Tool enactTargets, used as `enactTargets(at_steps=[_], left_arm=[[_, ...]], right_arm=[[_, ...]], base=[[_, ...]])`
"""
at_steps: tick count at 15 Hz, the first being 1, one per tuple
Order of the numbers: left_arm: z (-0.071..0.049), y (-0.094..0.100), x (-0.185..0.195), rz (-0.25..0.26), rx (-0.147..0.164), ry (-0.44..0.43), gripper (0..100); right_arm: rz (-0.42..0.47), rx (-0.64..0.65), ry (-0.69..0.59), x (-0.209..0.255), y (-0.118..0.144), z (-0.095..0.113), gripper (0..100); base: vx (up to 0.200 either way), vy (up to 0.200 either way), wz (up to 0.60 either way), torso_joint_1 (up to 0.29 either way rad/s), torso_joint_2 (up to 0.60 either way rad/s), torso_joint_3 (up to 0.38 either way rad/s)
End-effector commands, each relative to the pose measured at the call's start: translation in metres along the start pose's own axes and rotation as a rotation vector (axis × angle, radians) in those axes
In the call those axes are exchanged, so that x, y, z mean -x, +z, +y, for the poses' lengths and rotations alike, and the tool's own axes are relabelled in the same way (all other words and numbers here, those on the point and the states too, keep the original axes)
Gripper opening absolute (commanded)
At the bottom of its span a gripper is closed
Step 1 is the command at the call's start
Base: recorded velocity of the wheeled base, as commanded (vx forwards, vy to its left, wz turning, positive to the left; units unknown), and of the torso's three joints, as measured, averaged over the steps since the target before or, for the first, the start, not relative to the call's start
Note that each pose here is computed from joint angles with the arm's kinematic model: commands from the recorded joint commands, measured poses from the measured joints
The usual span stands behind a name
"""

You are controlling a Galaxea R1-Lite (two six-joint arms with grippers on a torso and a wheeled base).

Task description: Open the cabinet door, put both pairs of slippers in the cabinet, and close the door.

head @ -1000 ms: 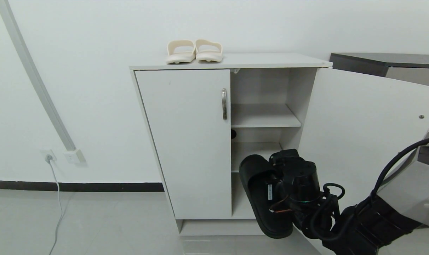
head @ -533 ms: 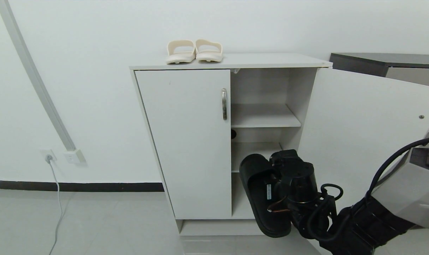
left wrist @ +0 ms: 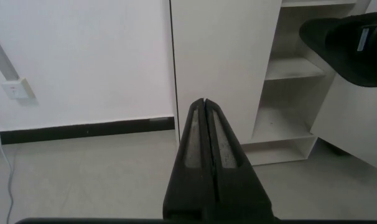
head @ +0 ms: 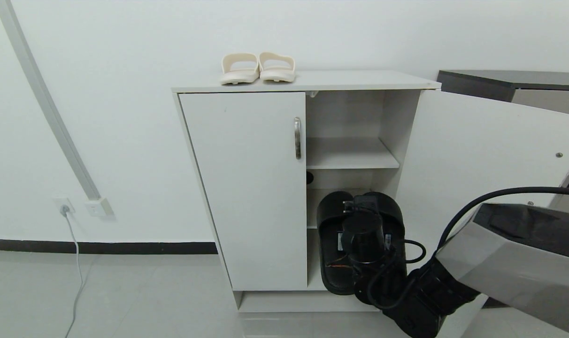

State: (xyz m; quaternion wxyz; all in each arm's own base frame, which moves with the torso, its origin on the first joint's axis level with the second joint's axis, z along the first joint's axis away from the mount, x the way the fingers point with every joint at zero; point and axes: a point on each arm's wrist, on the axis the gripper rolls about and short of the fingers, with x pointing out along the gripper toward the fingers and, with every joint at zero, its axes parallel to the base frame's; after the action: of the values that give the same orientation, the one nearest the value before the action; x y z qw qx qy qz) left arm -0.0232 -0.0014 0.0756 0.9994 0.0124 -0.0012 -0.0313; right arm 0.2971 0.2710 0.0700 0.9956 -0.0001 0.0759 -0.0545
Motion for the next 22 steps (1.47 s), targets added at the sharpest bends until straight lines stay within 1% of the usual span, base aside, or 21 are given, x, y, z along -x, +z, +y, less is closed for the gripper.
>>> enactTargets(at_steps=[1, 4, 8, 10, 11, 12, 14, 15, 22], left_arm=[[0.000, 0.000, 0.000, 0.003, 0.000, 0.001, 0], [0.000, 0.000, 0.000, 0.003, 0.000, 0.001, 0], [0.000, 0.000, 0.000, 0.003, 0.000, 0.001, 0], [0.000, 0.000, 0.000, 0.003, 0.008, 0.001, 0], [0.000, 0.000, 0.000, 0.003, 0.010, 0.003, 0], [0.000, 0.000, 0.000, 0.003, 0.008, 0.003, 0], [0.000, 0.000, 0.000, 0.003, 0.008, 0.003, 0], [0.000, 0.000, 0.000, 0.003, 0.008, 0.003, 0], [0.000, 0.000, 0.000, 0.003, 0.008, 0.003, 0]], right_arm=[[0.004, 0.004, 0.000, -0.003, -0.005, 0.003, 0], [0.010, 0.011, -0.002, -0.004, -0.009, 0.003, 0], [0.012, 0.015, -0.003, -0.006, -0.014, 0.003, 0], [0.018, 0.020, -0.001, -0.007, -0.018, 0.004, 0], [0.019, 0.019, 0.008, -0.008, -0.021, 0.005, 0], [0.027, 0.022, 0.044, -0.009, -0.028, 0.009, 0], [0.002, -0.008, 0.142, -0.008, -0.031, 0.015, 0], [-0.004, -0.003, 0.163, -0.008, -0.031, 0.016, 0], [0.011, 0.008, 0.179, -0.010, -0.038, 0.017, 0]], base=[[0.000, 0.000, 0.00, 0.000, 0.00, 0.000], [0.000, 0.000, 0.00, 0.000, 0.00, 0.000], [0.000, -0.200, 0.00, 0.008, 0.01, 0.006], [0.000, 0.000, 0.00, 0.000, 0.00, 0.000], [0.000, 0.000, 0.00, 0.000, 0.00, 0.000], [0.000, 0.000, 0.00, 0.000, 0.00, 0.000], [0.000, 0.000, 0.00, 0.000, 0.00, 0.000], [0.000, 0.000, 0.00, 0.000, 0.00, 0.000], [0.000, 0.000, 0.00, 0.000, 0.00, 0.000]])
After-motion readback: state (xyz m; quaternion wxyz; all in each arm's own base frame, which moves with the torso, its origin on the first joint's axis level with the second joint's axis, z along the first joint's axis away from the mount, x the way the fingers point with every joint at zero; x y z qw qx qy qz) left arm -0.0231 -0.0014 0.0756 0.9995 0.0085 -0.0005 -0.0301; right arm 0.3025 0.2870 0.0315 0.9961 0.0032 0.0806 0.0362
